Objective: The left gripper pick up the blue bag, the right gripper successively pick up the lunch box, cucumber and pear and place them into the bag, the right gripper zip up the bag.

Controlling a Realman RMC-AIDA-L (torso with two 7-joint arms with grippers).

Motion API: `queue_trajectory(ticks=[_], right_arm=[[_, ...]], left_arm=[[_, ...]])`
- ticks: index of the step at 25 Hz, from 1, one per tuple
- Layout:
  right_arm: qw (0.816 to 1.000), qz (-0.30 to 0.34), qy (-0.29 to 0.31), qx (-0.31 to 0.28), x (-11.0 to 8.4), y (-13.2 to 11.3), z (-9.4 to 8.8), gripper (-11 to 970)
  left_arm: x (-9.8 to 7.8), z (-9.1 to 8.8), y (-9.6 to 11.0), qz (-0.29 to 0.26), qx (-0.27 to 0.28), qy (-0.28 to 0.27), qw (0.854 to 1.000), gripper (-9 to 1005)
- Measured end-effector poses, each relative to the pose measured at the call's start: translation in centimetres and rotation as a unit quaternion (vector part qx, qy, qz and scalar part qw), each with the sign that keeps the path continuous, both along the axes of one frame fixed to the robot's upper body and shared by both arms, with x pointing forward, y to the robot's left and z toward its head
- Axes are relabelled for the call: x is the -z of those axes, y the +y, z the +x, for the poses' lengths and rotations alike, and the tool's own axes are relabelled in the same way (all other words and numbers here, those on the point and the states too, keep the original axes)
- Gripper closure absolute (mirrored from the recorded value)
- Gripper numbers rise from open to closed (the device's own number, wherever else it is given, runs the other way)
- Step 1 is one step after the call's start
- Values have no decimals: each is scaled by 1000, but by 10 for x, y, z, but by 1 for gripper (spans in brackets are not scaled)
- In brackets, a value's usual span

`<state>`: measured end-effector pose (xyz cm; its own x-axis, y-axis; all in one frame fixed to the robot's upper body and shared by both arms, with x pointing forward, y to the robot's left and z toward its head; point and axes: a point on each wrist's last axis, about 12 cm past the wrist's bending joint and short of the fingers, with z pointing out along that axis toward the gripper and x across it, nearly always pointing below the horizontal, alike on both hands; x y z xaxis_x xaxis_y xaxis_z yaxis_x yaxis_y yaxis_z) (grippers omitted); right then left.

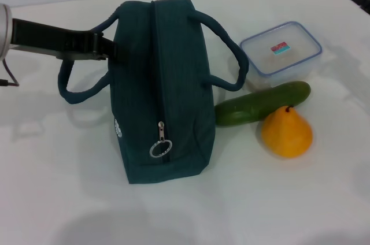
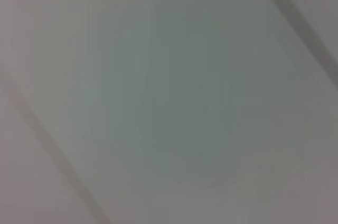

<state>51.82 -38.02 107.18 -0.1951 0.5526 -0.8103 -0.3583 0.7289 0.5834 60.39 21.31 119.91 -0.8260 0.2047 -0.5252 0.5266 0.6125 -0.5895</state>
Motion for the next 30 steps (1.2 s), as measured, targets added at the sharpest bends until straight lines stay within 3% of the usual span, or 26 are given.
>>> queue_trajectory(ticks=[5,12,19,30], right_arm=[[997,23,28,67,16,-9,-4,311],[989,38,91,113,32,-1,15,327],[986,48,130,89,40,30,37,343],[986,62,143,51,45,54,38,369]], left_arm=[[1,0,0,0,0,1,1000,949],[2,0,0,1,3,-2,1000,950],[5,-1,-1,2,6,-9,1000,949],[8,-1,0,2,8,-10,1000,949]])
